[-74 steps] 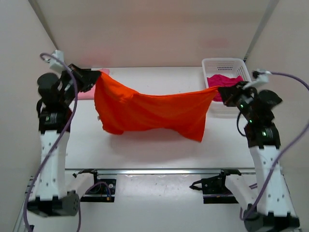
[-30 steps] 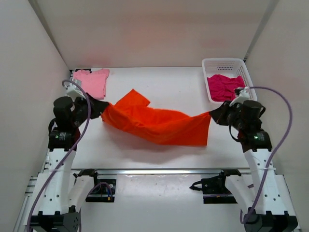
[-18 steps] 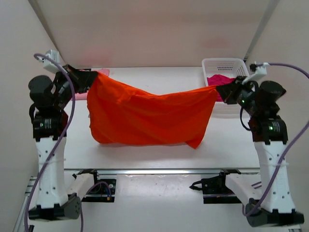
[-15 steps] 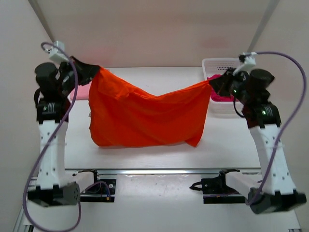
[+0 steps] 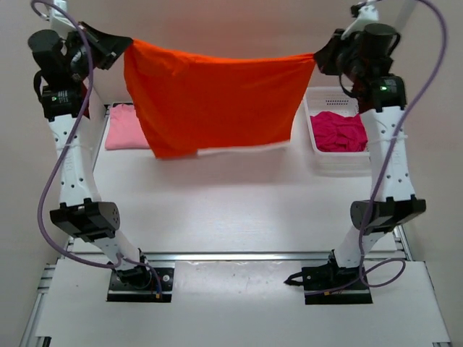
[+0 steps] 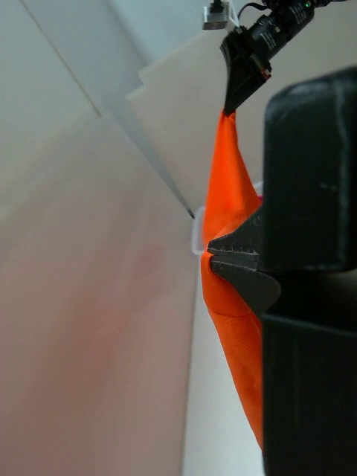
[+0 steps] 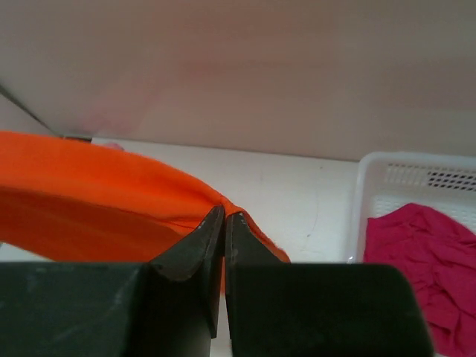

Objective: Fold and stack the t-shirts
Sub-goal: Flatten out the tshirt

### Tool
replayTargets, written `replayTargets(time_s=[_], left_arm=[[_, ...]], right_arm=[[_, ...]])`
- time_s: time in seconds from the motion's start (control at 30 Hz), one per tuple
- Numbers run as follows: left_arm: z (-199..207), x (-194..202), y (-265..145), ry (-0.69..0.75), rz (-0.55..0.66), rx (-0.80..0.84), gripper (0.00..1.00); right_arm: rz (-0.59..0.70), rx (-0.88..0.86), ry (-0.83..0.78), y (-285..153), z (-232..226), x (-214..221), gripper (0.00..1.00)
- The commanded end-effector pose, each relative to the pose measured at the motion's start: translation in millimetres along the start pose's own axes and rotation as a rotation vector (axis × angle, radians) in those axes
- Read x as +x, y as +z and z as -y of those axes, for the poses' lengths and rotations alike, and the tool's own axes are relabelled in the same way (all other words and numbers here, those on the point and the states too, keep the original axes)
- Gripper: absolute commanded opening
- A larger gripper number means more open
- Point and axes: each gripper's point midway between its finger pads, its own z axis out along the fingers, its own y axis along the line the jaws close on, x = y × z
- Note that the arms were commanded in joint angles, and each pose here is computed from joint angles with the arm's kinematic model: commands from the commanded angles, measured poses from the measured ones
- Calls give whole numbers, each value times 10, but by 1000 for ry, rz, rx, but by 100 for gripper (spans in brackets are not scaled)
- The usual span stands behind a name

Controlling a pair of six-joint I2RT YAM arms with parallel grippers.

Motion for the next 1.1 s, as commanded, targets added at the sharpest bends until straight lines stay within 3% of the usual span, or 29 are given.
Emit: replayTargets(time_s=[0.0,0.1,0.2,0.27,0.3,0.33,0.4,0.57,0.73,1.07], left_arm=[[613,-285,-342,24,64,183,0],[411,-10,-197,44,3,133,0],[169,626,-49,54,-122,74,0],[-212,1244,-132,41,-199,-20,0],[-159,1370,-223,67,-184,-29,0],[-560,1776,-264,31,-226,-116,0],[-991,2419,-613,-17,-294,-210,0],[-1557,3544,-1333,-18,-489,-386,0],[-2058,3824,-1837,16,-562,-570,0],[-2150,4046,-2185,55,-706,-619,0]], right_arm=[[163,27,-19,-527,45,-578,0],[102,53,-39,-454,118,-369,0],[10,74,-53,-290,298,99,1],[-105,75,-10,-210,454,753,0],[-142,63,13,-220,494,1050,0],[-168,72,43,-218,553,1230,0],[-284,77,92,-306,613,1919,0],[-498,193,193,-707,799,3125,0],[-645,304,326,-1209,1014,3987,0],[-825,352,333,-1485,965,4331,0]])
